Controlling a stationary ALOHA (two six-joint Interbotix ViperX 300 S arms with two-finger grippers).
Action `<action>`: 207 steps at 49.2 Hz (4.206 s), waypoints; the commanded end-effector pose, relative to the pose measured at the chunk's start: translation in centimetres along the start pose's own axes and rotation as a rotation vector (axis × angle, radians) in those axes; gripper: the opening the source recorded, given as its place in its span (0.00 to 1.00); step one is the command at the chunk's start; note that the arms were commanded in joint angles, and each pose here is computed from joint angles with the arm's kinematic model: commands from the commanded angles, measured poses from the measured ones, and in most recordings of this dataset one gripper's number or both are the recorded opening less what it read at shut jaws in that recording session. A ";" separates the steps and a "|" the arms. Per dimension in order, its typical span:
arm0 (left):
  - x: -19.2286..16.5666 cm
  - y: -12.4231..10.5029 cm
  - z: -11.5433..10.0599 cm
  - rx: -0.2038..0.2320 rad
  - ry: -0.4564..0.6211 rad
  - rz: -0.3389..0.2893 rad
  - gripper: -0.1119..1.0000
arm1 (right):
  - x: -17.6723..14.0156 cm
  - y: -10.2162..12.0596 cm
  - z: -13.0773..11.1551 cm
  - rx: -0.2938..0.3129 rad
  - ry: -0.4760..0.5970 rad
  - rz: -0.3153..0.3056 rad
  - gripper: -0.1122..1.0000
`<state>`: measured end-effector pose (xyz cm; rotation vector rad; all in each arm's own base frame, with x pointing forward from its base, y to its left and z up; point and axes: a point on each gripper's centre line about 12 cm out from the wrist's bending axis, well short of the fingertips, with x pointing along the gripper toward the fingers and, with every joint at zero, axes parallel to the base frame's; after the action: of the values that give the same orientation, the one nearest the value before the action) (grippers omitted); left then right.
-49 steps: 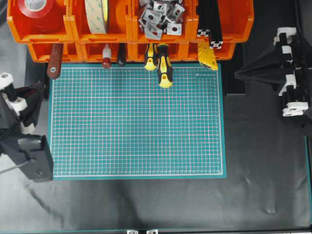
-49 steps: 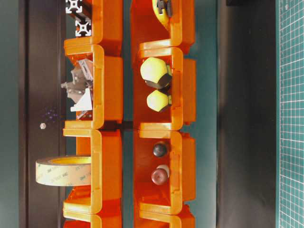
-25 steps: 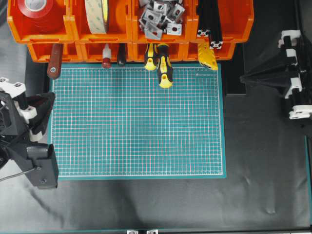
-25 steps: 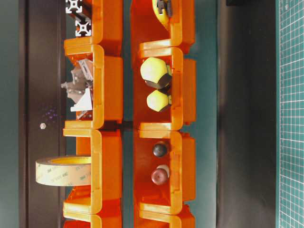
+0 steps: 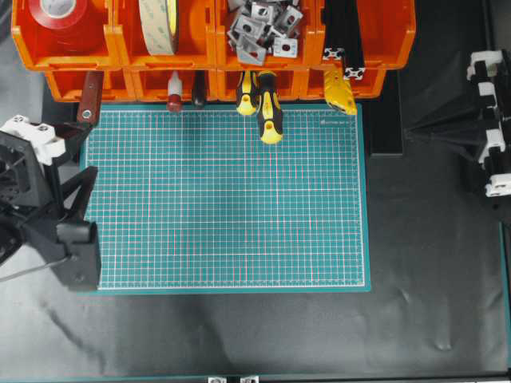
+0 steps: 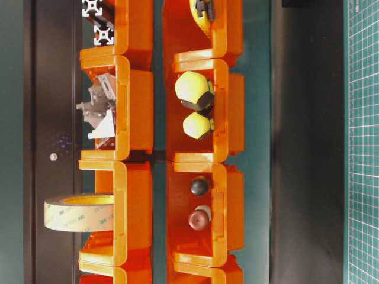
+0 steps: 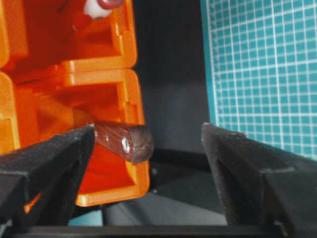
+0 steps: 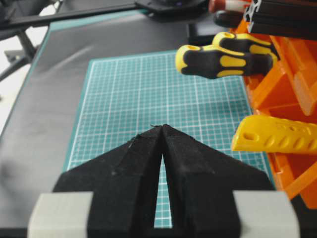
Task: Pick scraper from container rack with left arm.
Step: 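Position the open left gripper around the brown scraper handle in the rack, then close the left gripper on the brown handle and pull the scraper out, then carry the scraper with the left gripper over the cutting mat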
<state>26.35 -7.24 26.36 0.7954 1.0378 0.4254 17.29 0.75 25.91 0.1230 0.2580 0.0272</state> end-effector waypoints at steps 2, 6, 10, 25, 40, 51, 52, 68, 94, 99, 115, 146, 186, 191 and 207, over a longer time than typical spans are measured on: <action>1.0 0.9 -0.7 -0.021 0.018 0.009 0.90 | 0.0 0.2 0.9 -0.004 -0.016 0.006 0.11; 1.7 1.1 -1.4 -0.023 0.034 0.010 0.91 | 0.0 0.2 0.7 -0.005 -0.010 0.007 0.11; 2.2 1.2 -2.0 -0.029 0.037 0.004 0.91 | 0.0 0.2 0.4 -0.003 -0.004 0.007 0.11; 3.2 1.7 -3.8 -0.050 0.030 -0.014 0.91 | 0.0 0.1 0.1 0.000 0.002 0.006 0.11; 3.9 2.0 -3.5 -0.081 -0.005 -0.044 0.91 | 0.1 0.1 0.0 0.000 0.005 0.005 0.11; 4.1 2.1 -3.3 -0.091 -0.009 -0.048 0.89 | 0.1 0.1 0.0 0.000 0.007 0.005 0.11; 4.1 2.1 -3.3 -0.095 -0.008 -0.049 0.88 | 0.1 0.1 0.0 0.000 0.007 0.005 0.11; 4.2 2.4 -2.4 -0.107 -0.009 -0.048 0.41 | 0.0 0.1 0.0 0.003 0.005 0.005 0.11; -2.2 5.4 0.9 -0.185 -0.034 0.006 0.32 | -0.1 0.1 0.3 0.006 -0.013 0.008 0.11; -4.1 6.2 1.4 -0.194 -0.048 0.004 0.28 | -0.2 0.2 0.5 0.005 -0.025 0.009 0.11; -12.2 6.5 5.0 -0.115 -0.196 -0.066 0.28 | -0.7 0.3 1.1 0.006 -0.054 0.013 0.11; -4.9 -0.1 14.0 0.339 -0.345 -0.068 0.28 | -0.9 0.2 0.9 0.107 -0.024 0.013 0.11; 6.4 -3.9 13.5 0.340 -0.395 -0.199 0.28 | -1.0 0.2 0.6 0.159 0.005 0.009 0.11; 6.3 -3.9 13.6 0.339 -0.398 -0.198 0.28 | -1.0 0.2 0.6 0.162 0.005 0.009 0.11; 5.6 -4.0 15.1 0.325 -0.439 -0.201 0.28 | -1.0 0.2 0.5 0.162 0.008 0.008 0.11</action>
<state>41.55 -11.25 22.18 1.0254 0.8279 -0.1022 16.29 0.84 25.62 0.2800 0.2887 0.0118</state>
